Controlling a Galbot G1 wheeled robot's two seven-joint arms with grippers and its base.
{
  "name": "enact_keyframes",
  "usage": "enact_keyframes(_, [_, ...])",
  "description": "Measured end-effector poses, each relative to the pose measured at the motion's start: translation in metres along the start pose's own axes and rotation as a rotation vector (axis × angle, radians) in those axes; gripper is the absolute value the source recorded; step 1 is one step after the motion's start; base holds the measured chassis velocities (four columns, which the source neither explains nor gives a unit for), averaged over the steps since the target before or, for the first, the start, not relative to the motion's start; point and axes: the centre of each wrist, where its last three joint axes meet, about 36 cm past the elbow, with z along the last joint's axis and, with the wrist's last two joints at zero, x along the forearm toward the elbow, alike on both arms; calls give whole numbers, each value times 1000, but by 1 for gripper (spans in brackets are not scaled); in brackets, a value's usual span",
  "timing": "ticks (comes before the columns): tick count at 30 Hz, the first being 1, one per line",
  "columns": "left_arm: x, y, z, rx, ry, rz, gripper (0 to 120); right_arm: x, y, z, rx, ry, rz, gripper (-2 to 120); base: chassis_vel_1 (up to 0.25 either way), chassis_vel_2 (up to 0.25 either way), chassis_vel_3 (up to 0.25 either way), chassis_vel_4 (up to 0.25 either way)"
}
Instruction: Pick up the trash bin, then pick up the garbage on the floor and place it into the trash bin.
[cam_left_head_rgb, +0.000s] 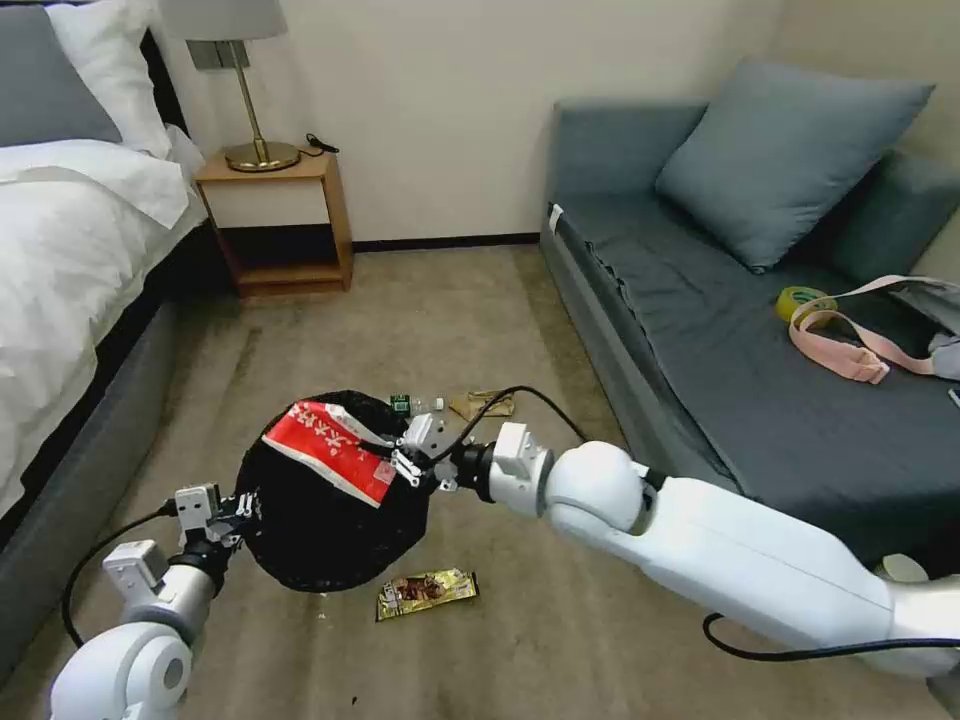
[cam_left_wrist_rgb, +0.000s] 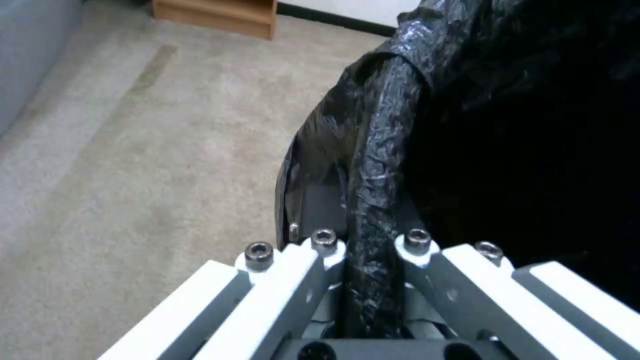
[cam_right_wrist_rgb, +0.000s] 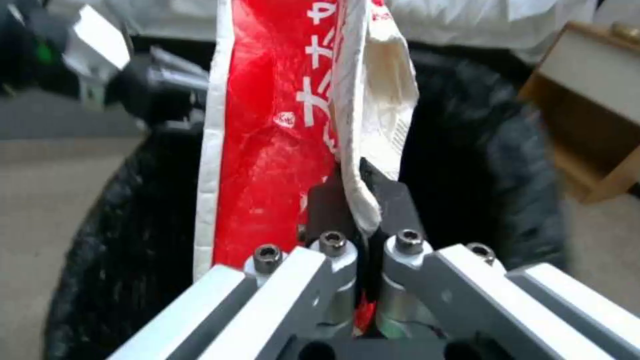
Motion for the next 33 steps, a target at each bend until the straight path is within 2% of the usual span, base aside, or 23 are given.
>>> enact_keyframes(8, [10, -2, -4, 14, 21, -5, 1, -19, 3, 10, 0, 28, -9, 2, 0, 0, 0, 0])
enact_keyframes(12, [13, 0, -13, 2, 21, -15, 1, -24, 3, 10, 21, 42, -19, 21, 0, 0, 0, 0])
enact_keyframes(13, [13, 0, -13, 2, 21, -15, 1, -24, 3, 10, 21, 42, -19, 21, 0, 0, 0, 0])
enact_keyframes(16, [14, 0, -21, 10, 20, -12, 1, -29, 2, 7, 27, 37, -22, 35, 0, 0, 0, 0])
enact_keyframes(18, [14, 2, -21, 9, 21, -14, 1, -31, 1, 4, 30, 33, -21, 38, 0, 0, 0, 0])
enact_keyframes(22, [10, 14, -17, 9, 29, -44, 1, -29, -9, -11, 35, 15, 0, 56, 0, 0, 0, 0])
enact_keyframes(23, [10, 14, -17, 9, 29, -44, 1, -29, -9, -11, 35, 15, 0, 56, 0, 0, 0, 0])
enact_keyframes(26, [3, 29, -15, -11, 21, -66, 1, -16, -24, -12, 14, 19, 35, 70, 0, 0, 0, 0])
enact_keyframes(27, [3, 29, -15, -11, 21, -66, 1, -16, -24, -12, 14, 19, 35, 70, 0, 0, 0, 0])
enact_keyframes(31, [-1, 47, -20, -14, 13, -85, 1, 8, -44, 4, -35, 35, 121, 90, 0, 0, 0, 0])
enact_keyframes(33, [-1, 50, -23, -8, 9, -88, 1, 16, -46, 13, -55, 46, 142, 94, 0, 0, 0, 0])
